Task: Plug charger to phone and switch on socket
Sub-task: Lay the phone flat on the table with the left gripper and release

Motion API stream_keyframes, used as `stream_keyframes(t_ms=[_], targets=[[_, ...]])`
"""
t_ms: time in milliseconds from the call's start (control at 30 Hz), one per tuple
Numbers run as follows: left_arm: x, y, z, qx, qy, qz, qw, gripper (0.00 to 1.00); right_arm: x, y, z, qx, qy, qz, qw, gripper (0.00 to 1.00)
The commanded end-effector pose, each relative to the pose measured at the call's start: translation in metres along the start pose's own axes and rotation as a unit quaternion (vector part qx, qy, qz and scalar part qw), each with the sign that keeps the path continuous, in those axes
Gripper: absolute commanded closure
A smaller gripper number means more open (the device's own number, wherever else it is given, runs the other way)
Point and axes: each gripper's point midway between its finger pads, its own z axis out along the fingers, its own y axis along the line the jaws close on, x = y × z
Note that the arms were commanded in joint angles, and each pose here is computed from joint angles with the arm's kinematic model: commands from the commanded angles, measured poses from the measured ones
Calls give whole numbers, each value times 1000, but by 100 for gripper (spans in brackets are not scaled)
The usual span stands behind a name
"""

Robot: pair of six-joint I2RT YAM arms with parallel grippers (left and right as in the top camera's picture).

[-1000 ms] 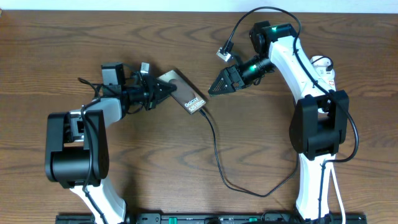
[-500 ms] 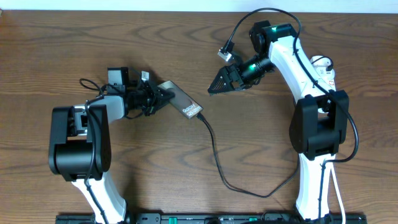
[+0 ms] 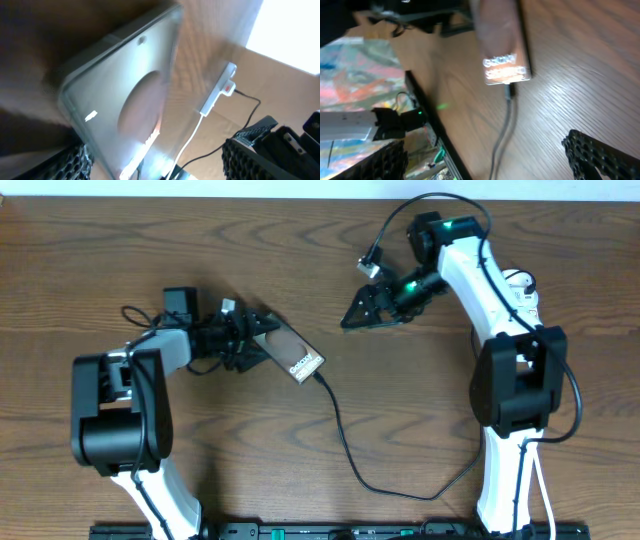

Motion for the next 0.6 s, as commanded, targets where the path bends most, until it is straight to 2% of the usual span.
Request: stream_keyframes(t_ms=[0,100,200,300,567], targets=[[-13,33,-26,-69,-54,-8,996,18,-7,11,-45,72,-45,-4,996,1],[-12,33,-54,-105,-87,6,991,17,-7,5,-76,165,-79,27,983,5],[-9,16,-76,-113,-117,45,986,16,-2,-6,-111,261,-118,78,955,5],[-6,-4,-97,-125,-155,82,977,14,8,-16,-146,320,-154,126,926,6],[26,-69,-143,-91,-223,189,952,7,53,-81,-201,348,-181,268,880,6]])
